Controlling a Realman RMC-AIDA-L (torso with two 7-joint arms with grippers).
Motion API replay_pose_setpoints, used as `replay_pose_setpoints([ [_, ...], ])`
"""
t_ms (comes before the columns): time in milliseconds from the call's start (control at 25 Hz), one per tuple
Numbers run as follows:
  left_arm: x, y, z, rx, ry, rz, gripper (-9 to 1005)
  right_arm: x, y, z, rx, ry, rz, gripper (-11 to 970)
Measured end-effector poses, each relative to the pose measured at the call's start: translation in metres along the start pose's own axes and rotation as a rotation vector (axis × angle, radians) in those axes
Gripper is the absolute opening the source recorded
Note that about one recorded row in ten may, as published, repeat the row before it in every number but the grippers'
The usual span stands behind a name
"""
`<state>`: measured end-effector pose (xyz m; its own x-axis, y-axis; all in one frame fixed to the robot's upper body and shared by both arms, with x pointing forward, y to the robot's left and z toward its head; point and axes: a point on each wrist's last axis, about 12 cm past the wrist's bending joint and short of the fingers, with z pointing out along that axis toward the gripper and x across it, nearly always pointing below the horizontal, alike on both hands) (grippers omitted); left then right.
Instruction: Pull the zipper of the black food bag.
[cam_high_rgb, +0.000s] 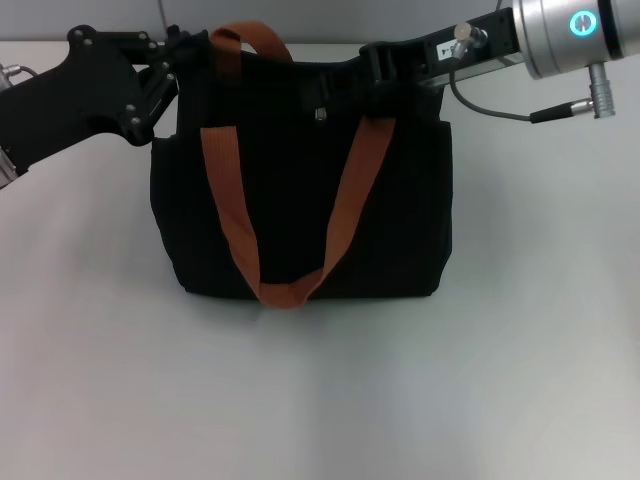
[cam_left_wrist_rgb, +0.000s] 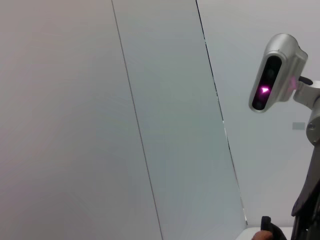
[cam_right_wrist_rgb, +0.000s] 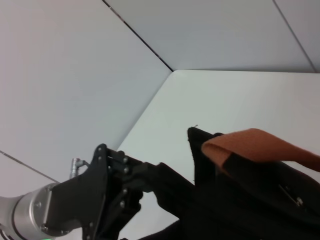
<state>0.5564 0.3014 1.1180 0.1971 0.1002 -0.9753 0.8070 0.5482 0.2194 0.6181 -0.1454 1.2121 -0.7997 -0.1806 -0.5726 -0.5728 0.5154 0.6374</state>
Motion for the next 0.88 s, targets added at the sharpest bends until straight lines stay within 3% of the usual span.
replay_pose_setpoints([
  [280, 0.000, 0.001, -0.005, -0.020, -0.006, -0.011, 32, -0.004, 0.013, -0.017, 0.017, 0.000, -0.034, 375],
  [480, 0.000, 0.002, -0.006, -0.025, -0.008, -0.024, 32, -0.013, 0.029, -0.022, 0.117, 0.032, -0.065, 375],
  [640, -0.001, 0.003, -0.007, -0.027, -0.009, -0.029, 32, -0.019, 0.042, -0.006, 0.212, 0.101, -0.092, 375],
  [880, -0.002, 0.002, -0.007, -0.021, -0.014, -0.029, 32, -0.019, 0.044, 0.012, 0.228, 0.107, -0.102, 370],
])
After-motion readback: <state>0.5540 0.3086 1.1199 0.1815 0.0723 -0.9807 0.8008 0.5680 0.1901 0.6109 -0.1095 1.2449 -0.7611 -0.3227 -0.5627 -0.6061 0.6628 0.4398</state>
